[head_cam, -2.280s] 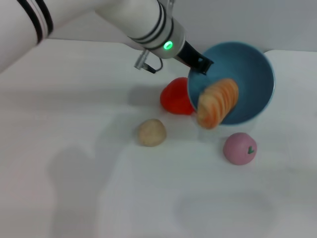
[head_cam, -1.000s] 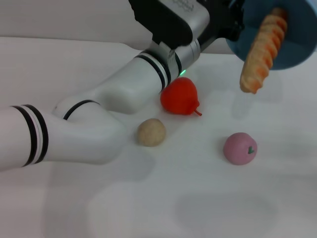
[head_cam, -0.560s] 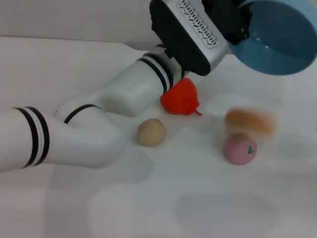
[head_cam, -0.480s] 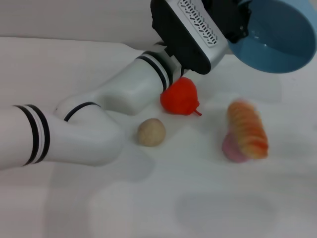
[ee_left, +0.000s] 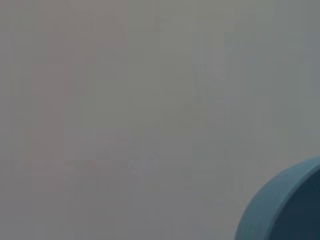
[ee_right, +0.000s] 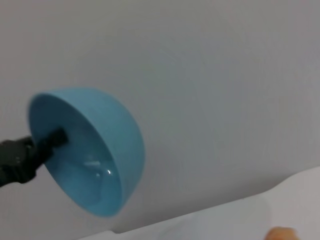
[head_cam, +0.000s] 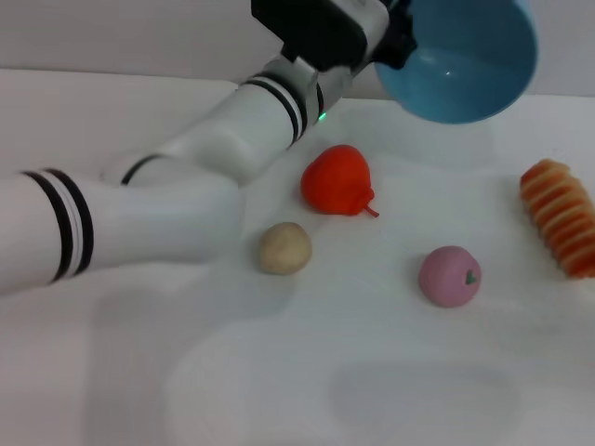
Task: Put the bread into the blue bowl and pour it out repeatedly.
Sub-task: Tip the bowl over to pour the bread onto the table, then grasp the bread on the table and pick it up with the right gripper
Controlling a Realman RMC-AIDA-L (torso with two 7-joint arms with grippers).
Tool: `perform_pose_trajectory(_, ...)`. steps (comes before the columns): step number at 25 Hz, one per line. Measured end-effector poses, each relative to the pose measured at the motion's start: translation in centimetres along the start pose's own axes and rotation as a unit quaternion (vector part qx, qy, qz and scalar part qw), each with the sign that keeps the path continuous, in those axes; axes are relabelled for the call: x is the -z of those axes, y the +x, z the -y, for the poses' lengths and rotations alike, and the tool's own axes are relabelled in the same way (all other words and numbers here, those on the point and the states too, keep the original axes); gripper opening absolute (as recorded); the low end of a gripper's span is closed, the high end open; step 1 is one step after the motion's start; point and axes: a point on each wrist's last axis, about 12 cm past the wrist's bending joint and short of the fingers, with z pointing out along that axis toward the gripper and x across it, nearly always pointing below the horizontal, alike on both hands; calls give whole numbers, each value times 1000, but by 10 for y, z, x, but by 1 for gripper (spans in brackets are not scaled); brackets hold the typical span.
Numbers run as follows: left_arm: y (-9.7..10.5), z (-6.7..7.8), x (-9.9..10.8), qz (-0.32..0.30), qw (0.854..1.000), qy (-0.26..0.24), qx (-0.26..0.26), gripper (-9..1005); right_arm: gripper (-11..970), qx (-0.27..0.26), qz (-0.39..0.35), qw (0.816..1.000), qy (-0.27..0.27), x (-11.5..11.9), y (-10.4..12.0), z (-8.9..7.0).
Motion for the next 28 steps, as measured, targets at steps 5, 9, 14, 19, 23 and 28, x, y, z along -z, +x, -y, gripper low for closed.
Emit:
perform_pose_trajectory(5,-1,-20,-10,-95,991,18,90,4,193,21,-4,1000,3,-4,-10,1)
perform_pose_trajectory(9,-7,-48,-13,-164,968,40,188,4,347,22,-42,999,16,-6,-26,6)
perform_pose_trajectory(14,-22,-83,-4,-220,942,79,240,4,531,55,-117,991,41,-12,-56,5)
perform_pose_trajectory(19,-33,-105,16,-344,906,82,233,4,567,68,-184,978,67,-21,-84,-1)
perform_pose_trajectory(23,-39,-110,31,-409,887,74,200,3,568,76,-213,970,92,-26,-99,-4)
perform_pose_trajectory(28,-41,-108,47,-455,863,99,196,4,568,67,-223,968,95,-25,-114,-7)
